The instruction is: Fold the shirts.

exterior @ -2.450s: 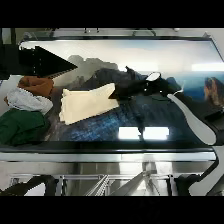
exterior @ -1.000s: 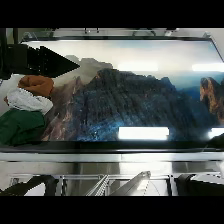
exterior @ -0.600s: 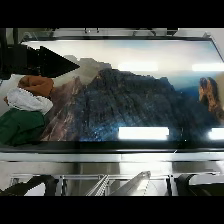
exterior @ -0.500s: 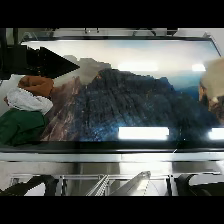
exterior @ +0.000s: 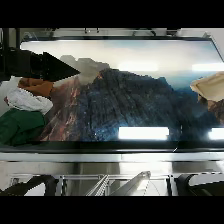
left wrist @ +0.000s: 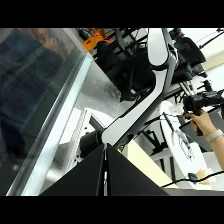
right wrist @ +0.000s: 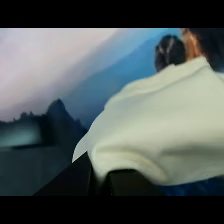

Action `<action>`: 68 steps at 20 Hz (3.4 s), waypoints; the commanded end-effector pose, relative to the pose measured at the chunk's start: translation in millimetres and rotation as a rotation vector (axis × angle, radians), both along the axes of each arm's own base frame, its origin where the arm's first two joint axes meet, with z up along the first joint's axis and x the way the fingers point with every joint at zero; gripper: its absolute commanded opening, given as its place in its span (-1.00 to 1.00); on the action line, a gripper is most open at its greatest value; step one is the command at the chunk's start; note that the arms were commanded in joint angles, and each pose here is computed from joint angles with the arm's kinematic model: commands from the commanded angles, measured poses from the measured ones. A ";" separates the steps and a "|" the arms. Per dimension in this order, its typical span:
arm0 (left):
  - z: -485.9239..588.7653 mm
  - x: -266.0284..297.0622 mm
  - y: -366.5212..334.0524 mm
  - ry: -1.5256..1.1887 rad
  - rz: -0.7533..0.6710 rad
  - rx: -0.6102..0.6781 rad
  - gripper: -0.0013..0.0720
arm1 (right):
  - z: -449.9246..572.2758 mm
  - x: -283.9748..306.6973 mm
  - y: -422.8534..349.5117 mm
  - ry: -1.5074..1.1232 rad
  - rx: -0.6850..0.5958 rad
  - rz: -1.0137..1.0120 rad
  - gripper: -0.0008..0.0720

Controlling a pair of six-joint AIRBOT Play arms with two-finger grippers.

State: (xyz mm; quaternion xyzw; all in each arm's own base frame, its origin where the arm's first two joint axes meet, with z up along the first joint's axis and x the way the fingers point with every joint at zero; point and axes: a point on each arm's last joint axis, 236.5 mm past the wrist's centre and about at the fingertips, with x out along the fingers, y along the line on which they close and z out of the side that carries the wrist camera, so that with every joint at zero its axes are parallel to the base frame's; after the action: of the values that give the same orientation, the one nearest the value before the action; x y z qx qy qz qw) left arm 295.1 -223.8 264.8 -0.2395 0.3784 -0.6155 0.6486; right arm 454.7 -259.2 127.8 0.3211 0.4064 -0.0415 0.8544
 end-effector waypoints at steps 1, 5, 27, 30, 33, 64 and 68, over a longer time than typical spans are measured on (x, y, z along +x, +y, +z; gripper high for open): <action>-5.8 2.9 0.6 -0.002 0.011 0.024 -0.91 | -38.0 -52.2 0.6 0.218 0.042 0.018 -0.92; -6.0 0.7 -0.2 -0.001 0.002 0.025 -0.92 | -55.7 -117.6 1.8 0.286 0.139 -0.018 -0.92; -7.0 5.5 -0.4 -0.010 0.014 0.022 -0.91 | -216.6 -370.3 8.4 0.716 0.333 -0.603 -0.91; -7.0 5.2 -0.4 -0.010 0.012 0.022 -0.91 | -213.2 -383.0 4.9 0.763 0.308 -0.659 -0.91; -7.1 3.5 -0.3 -0.009 0.005 0.023 -0.91 | -211.0 -384.7 12.3 0.780 0.332 -0.646 -0.74; -137.5 -76.7 42.2 0.215 0.360 0.259 -0.92 | -5.5 -125.3 437.0 -0.132 0.028 0.736 -0.91; -144.9 -79.1 43.6 0.237 0.366 0.259 -0.92 | -5.5 -125.3 437.0 -0.132 0.028 0.736 -0.91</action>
State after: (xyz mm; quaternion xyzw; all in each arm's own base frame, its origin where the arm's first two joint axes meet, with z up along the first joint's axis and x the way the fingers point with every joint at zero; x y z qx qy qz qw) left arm 218.9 -181.5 126.8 -0.2822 0.4746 -0.4076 0.7273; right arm 329.4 176.0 122.2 0.1681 0.4407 0.2942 0.8313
